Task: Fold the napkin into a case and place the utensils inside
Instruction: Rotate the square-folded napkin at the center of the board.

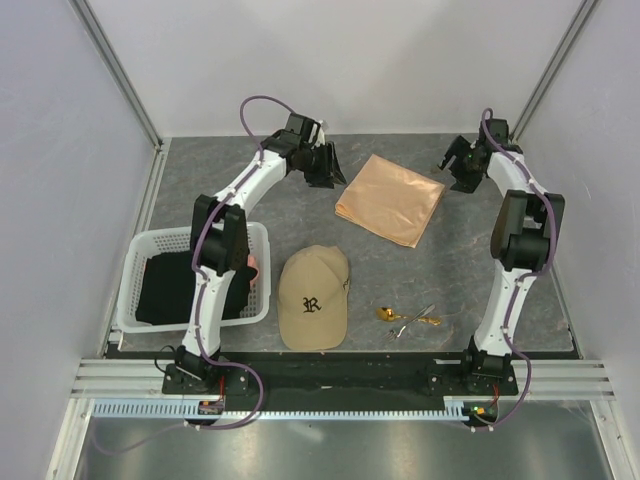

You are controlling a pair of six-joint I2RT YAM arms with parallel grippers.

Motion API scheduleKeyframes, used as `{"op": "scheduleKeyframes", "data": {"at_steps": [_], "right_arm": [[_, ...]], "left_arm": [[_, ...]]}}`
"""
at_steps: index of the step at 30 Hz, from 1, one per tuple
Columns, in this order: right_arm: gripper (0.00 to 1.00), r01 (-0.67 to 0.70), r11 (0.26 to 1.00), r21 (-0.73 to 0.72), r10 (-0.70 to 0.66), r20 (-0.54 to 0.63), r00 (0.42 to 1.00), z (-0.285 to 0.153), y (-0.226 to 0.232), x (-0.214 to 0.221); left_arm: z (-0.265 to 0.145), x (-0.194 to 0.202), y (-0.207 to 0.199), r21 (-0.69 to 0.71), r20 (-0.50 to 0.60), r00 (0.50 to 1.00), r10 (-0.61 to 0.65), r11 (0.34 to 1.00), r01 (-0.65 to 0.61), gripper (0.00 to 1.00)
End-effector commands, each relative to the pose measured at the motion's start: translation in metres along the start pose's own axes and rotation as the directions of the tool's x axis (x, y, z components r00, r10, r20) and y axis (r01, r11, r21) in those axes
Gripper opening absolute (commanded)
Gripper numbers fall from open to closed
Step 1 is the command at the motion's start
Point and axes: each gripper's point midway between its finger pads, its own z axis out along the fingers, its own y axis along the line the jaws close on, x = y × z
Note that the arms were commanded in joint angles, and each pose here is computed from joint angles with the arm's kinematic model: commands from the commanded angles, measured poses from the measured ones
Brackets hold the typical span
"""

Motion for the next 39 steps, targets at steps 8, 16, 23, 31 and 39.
{"op": "scheduleKeyframes", "data": {"at_steps": [8,16,23,31,39], "right_arm": [[0.83,0.006,0.996,-0.086,-0.028,-0.252,0.967,-0.070,0.021,0.136],[0.62,0.004,0.996,-0.087,-0.034,-0.348,0.937,-0.066,0.016,0.206],[0.54,-0.100,0.994,-0.046,0.080,-0.322,0.944,-0.067,0.006,0.225],[0.49,-0.208,0.978,-0.012,0.197,-0.264,0.944,-0.062,0.008,0.207],[0.45,-0.331,0.944,-0.010,0.317,-0.260,0.912,-0.064,0.019,0.202]], "left_arm": [[0.017,0.004,0.004,0.114,-0.068,0.997,0.042,0.993,-0.034,0.51],[0.026,0.015,0.001,0.168,-0.104,0.994,0.028,0.986,-0.011,0.49],[0.022,0.008,-0.001,0.167,-0.071,0.998,0.004,0.986,0.008,0.50],[0.021,0.011,0.000,0.152,-0.073,0.997,-0.020,0.988,0.031,0.46],[0.017,0.008,-0.002,0.145,-0.064,0.997,-0.044,0.988,0.053,0.43]]}}
